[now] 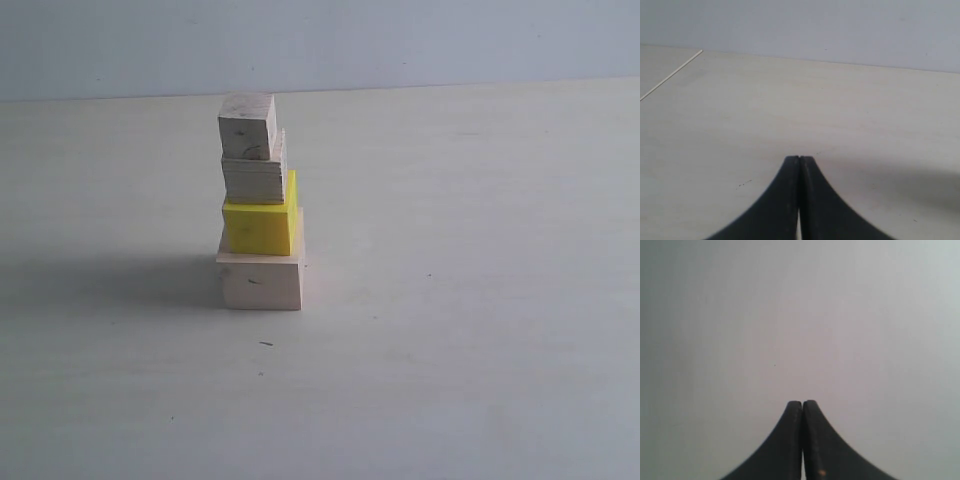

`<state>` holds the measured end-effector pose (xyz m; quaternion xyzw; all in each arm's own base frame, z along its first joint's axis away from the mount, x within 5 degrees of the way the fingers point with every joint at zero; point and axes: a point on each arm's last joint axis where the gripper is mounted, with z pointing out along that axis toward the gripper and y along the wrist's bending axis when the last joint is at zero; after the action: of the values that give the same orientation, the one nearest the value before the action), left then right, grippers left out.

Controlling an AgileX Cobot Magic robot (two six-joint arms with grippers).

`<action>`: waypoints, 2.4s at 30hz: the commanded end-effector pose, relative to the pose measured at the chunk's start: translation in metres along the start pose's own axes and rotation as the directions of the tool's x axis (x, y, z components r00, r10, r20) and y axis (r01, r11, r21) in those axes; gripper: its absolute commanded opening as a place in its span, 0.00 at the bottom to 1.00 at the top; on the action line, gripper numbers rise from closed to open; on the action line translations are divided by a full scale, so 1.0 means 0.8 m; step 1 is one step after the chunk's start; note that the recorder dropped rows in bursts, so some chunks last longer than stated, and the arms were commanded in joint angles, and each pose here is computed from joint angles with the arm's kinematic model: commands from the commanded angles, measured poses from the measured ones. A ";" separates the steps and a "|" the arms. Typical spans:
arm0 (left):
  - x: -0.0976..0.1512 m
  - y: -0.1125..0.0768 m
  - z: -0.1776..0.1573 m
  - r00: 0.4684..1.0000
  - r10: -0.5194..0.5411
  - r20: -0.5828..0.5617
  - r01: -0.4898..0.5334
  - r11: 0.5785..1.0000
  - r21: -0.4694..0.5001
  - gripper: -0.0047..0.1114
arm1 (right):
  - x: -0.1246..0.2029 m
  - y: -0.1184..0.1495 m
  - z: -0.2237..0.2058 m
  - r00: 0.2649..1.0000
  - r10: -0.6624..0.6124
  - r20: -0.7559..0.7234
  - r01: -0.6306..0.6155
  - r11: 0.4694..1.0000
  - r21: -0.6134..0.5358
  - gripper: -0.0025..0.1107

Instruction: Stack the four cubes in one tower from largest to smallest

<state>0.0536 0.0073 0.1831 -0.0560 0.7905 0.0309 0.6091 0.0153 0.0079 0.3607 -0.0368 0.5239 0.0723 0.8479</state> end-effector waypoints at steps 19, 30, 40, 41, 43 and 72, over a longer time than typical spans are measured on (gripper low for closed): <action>0.000 0.000 0.000 1.000 0.008 0.007 -0.008 1.000 0.006 0.04 | 0.007 0.000 0.000 1.000 0.024 -0.017 -0.024 1.000 -0.001 0.02; 0.000 0.000 0.000 1.000 0.008 0.007 -0.008 1.000 0.006 0.04 | 0.083 -0.003 -0.010 0.901 0.028 -0.432 -0.020 1.000 0.022 0.02; 0.000 0.000 0.000 1.000 0.008 0.007 -0.008 1.000 0.006 0.04 | 0.144 -0.012 -0.032 0.822 0.030 -0.569 0.018 0.997 0.078 0.02; 0.000 0.000 0.000 1.000 0.008 0.007 -0.008 1.000 0.006 0.04 | 0.153 -0.012 -0.036 0.816 0.042 -0.576 0.009 0.996 0.085 0.02; 0.000 0.000 0.000 1.000 0.008 0.007 -0.008 1.000 0.006 0.04 | 0.173 -0.012 -0.044 0.797 0.045 -0.602 0.010 0.996 0.087 0.02; 0.000 0.000 0.000 1.000 0.008 0.007 -0.008 1.000 0.006 0.04 | 0.219 -0.014 -0.058 0.757 0.042 -0.652 0.019 0.996 0.087 0.02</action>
<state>0.0536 0.0073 0.1831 -0.0551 0.7906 0.0316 0.6090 0.0532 0.0055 0.1826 -0.0177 0.7945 0.0418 0.6055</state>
